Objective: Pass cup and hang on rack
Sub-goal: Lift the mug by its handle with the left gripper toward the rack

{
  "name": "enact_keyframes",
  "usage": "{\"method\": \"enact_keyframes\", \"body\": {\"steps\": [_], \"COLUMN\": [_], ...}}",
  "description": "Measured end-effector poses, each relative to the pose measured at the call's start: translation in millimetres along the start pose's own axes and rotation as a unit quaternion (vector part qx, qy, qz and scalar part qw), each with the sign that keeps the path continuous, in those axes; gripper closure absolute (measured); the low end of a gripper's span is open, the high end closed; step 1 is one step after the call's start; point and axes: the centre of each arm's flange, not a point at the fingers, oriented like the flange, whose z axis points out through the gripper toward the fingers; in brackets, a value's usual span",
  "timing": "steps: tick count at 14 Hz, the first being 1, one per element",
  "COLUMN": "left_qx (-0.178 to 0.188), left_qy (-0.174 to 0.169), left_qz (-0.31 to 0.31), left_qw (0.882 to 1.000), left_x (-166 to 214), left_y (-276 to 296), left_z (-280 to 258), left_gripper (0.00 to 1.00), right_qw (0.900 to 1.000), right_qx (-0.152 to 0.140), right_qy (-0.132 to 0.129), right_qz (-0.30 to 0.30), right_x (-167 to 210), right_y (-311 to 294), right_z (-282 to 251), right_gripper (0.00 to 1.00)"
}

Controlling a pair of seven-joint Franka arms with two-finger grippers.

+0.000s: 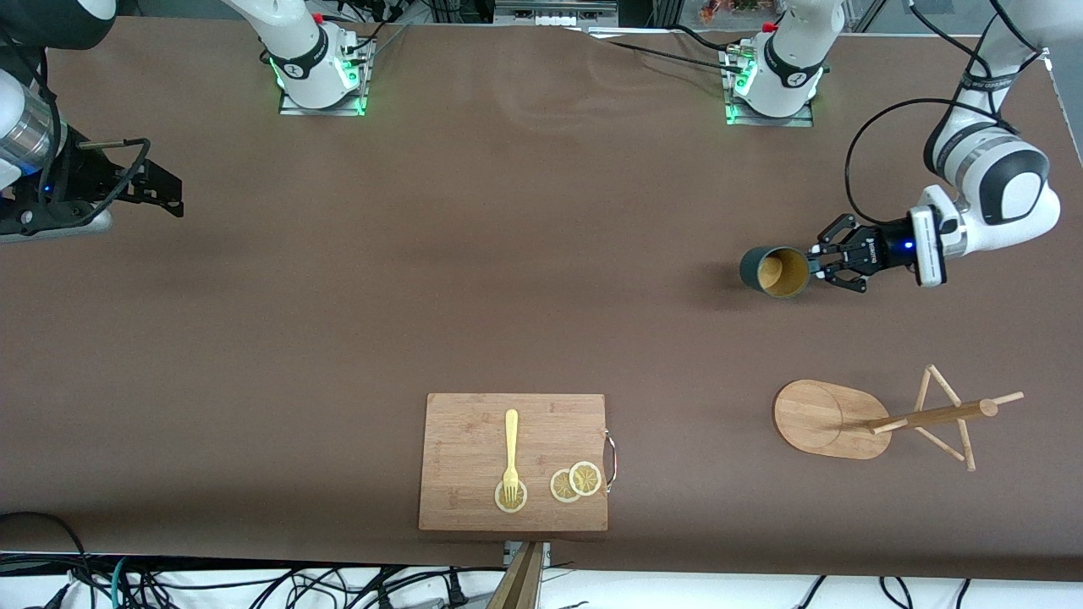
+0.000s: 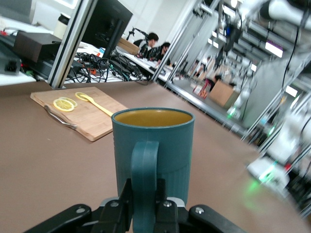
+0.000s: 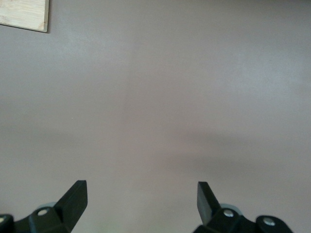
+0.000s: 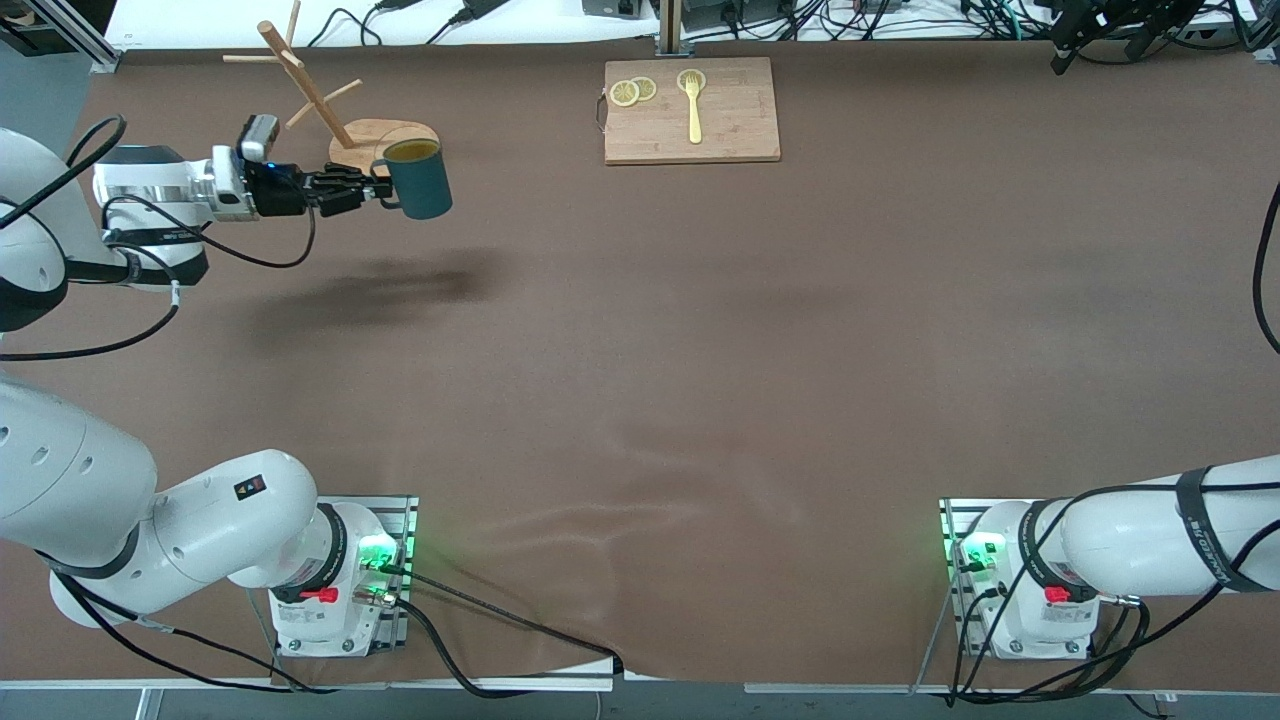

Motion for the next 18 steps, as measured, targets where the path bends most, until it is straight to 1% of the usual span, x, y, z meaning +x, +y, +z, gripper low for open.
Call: {"method": "enact_keyframes", "body": {"steps": [3, 5, 7, 10, 12, 15, 16, 18], "left_qx": [-0.04, -0.065, -0.09, -0.118, -0.128, -0.127, -0.129, -0.132], "left_qy": [0.022, 0.039, 0.053, 0.061, 0.062, 0.061, 0.06, 0.068], "left_qz": [-0.09, -0.12, -0.146, -0.201, -0.254, -0.314, -0.34, -0.402], "left_qw": [0.995, 0.99, 0.984, 0.971, 0.957, 0.939, 0.929, 0.903], "left_x": [19, 26, 23, 11, 9, 7, 6, 10], "left_y": [6, 0, -15, -34, -36, -48, -59, -80], "left_z": [-17, -35, -52, -72, -81, -92, -95, -102], "left_gripper": [0.79, 0.79, 0.79, 0.79, 0.79, 0.79, 0.79, 0.79], "right_qw": [1.0, 1.0, 1.0, 1.0, 1.0, 1.0, 1.0, 1.0], "right_qx": [0.0, 0.0, 0.0, 0.0, 0.0, 0.0, 0.0, 0.0], "right_qy": [0.0, 0.0, 0.0, 0.0, 0.0, 0.0, 0.0, 0.001], "right_qz": [0.0, 0.0, 0.0, -0.001, -0.001, -0.001, -0.001, -0.001], "right_x": [0, 0, 0, 0, 0, 0, 0, 0], "right_y": [0, 0, -1, -1, -1, -1, -1, -1], "right_z": [0, 0, 0, 0, 0, 0, 0, 0], "right_gripper": [0.0, 0.0, 0.0, 0.0, 0.0, 0.0, 0.0, 0.0]}}
